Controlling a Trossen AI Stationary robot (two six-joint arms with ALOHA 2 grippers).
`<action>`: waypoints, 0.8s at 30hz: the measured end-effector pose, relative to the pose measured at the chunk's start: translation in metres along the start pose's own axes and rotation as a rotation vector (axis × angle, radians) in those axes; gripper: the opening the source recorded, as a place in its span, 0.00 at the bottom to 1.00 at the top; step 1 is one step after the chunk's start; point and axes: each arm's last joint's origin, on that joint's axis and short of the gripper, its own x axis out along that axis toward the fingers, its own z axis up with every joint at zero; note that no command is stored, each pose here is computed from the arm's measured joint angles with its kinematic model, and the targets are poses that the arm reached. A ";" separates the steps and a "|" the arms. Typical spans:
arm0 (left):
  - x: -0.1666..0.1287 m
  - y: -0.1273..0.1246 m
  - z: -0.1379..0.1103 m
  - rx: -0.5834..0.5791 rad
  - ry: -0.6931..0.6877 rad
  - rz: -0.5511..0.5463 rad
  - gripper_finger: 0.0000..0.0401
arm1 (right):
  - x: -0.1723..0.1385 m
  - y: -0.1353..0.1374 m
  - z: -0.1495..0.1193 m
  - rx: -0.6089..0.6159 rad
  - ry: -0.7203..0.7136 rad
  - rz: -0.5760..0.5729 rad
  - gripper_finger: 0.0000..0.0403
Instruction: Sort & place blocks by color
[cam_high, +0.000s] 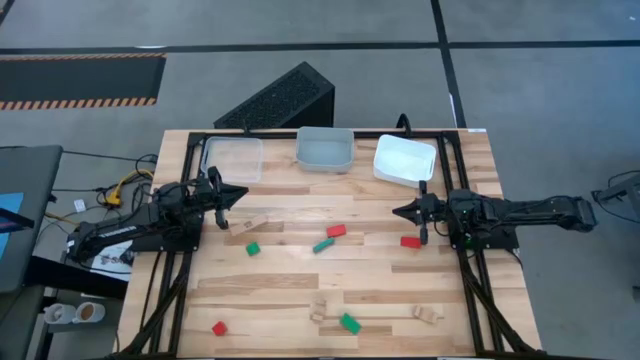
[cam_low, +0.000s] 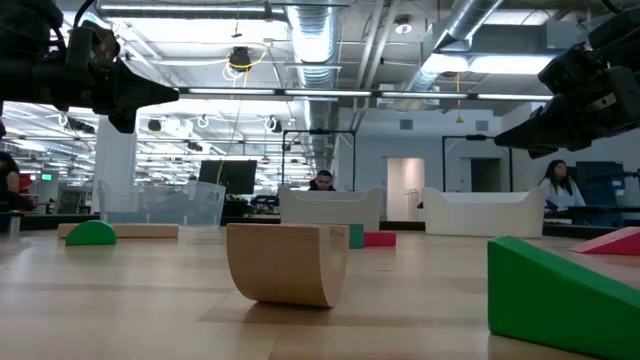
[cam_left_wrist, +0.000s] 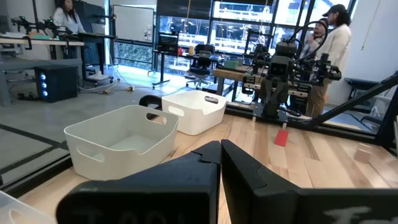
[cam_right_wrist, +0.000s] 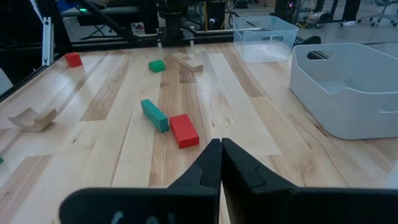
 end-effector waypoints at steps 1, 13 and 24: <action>0.000 0.000 0.000 0.000 0.000 0.001 0.00 | 0.000 0.000 0.000 0.000 0.000 0.000 0.07; 0.000 0.000 0.000 0.104 -0.001 0.017 0.00 | 0.000 0.000 0.000 0.000 0.000 0.000 0.07; 0.000 0.001 0.000 0.210 0.001 0.028 0.00 | 0.000 0.000 0.000 0.000 0.000 0.000 0.07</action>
